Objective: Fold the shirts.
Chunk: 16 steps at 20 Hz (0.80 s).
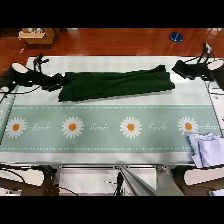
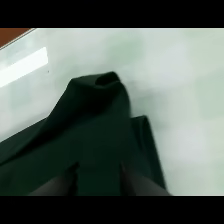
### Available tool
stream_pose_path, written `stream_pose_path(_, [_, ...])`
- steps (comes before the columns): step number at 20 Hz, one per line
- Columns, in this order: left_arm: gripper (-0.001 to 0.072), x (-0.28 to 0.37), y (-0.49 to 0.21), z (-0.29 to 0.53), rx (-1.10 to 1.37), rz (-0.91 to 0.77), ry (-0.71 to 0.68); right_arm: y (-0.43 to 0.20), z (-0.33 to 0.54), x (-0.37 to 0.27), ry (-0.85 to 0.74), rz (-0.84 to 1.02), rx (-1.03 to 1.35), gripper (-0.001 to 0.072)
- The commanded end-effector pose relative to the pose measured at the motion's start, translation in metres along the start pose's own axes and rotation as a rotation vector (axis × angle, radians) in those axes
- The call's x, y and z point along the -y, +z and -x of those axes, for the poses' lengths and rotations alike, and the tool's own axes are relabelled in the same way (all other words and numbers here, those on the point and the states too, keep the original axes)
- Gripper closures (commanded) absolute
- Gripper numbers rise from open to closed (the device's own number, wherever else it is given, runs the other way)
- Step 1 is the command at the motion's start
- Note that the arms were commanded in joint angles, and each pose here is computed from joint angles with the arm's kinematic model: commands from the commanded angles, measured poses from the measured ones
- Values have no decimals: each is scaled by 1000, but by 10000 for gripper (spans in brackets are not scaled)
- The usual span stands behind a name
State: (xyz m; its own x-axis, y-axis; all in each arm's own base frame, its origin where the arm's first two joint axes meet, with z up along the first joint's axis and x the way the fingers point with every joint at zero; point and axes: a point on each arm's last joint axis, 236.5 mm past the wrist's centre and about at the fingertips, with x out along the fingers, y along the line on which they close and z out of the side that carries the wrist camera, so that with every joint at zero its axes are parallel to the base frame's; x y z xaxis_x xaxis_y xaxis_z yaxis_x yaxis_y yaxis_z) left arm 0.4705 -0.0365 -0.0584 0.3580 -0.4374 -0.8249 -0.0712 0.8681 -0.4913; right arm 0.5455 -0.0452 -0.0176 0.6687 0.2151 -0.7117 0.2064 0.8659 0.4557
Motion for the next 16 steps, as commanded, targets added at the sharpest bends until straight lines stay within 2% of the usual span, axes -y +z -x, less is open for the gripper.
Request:
stream_pose_path(1, [97,-19,-25,31,-117,41,-12,-4,20,28,-73,27,-49,226])
stream_pose_path(2, [98,-19,-27,36,-127,45,-18,-12,21,35,-83,-3,-83,160])
stream_pose_path(3, [98,-17,-29,40,-132,42,-22,-21,21,43,-84,-34,-123,152])
stream_pose_path(8, [98,-4,-32,39,-141,11,-29,-64,7,51,-3,-216,-293,152])
stream_pose_path(13, [98,10,-34,32,-152,-23,-37,-86,-27,26,63,-277,-340,155])
stream_pose_path(15, [99,14,-34,32,-149,-22,-46,-93,-38,11,78,-286,-348,197])
stream_pose_path(16, [99,14,-34,31,-148,-24,-46,-92,-40,5,86,-285,-337,427])
